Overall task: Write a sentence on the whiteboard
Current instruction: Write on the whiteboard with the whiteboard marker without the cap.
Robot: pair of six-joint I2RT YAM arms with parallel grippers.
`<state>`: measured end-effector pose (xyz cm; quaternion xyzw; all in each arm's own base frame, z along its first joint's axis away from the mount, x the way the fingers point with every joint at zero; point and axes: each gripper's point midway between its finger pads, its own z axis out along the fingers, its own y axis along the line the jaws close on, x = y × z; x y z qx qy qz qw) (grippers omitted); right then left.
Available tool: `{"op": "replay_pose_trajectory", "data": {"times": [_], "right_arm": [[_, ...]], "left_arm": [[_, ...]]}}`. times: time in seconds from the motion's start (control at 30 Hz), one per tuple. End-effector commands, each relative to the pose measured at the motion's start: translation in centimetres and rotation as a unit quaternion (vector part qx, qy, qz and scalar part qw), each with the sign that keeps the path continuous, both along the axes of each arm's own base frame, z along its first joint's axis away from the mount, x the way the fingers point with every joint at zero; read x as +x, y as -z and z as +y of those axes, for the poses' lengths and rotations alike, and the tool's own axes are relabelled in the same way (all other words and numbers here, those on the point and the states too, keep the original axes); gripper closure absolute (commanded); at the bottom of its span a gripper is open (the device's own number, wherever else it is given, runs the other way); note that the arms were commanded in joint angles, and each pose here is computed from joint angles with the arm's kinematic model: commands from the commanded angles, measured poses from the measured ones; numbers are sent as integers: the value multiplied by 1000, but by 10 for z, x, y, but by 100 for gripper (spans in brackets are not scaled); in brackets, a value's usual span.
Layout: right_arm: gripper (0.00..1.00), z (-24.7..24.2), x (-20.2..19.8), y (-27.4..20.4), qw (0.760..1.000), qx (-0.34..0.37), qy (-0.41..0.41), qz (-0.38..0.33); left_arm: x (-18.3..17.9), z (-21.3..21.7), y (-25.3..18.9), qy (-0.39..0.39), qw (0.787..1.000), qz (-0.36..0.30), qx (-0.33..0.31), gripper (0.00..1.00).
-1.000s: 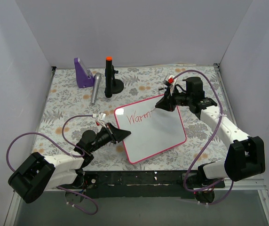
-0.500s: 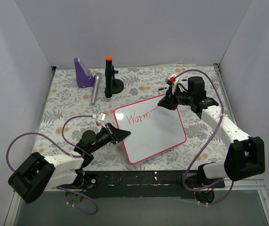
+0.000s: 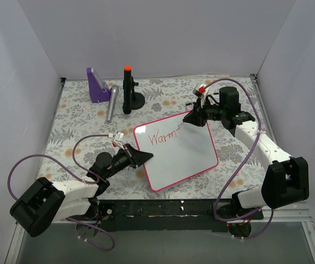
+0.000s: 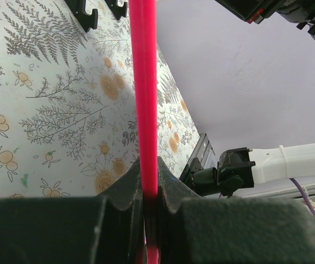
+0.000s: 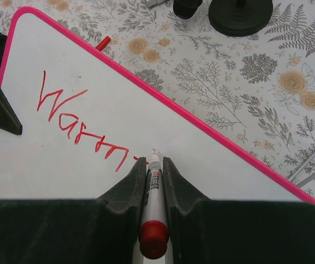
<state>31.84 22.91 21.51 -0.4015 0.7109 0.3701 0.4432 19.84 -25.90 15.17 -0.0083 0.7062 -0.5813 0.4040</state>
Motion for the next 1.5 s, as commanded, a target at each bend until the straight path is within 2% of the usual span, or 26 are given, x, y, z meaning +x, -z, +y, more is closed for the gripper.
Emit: {"op": "replay_pose_trajectory", "data": {"times": [0.0,0.7,0.87,1.17,1.47], "right_arm": [[99,5,10,-23,999,18,-1,-27],[99,-8,-33,20,999,-21,-26,7],[99,-14,-16,6,999,-32,4,-21],[99,-14,6,-35,998,-7,18,-61],[99,-13,23,-22,998,-10,36,-49]], "left_arm": [[-4,-5,-34,17,997,-63,-36,100],[-4,-3,-35,14,997,-65,-35,100],[-4,-4,-35,15,997,-65,-35,100],[-4,-4,-36,15,997,-66,-34,100],[-5,-5,-36,19,997,-67,-35,100]]}}
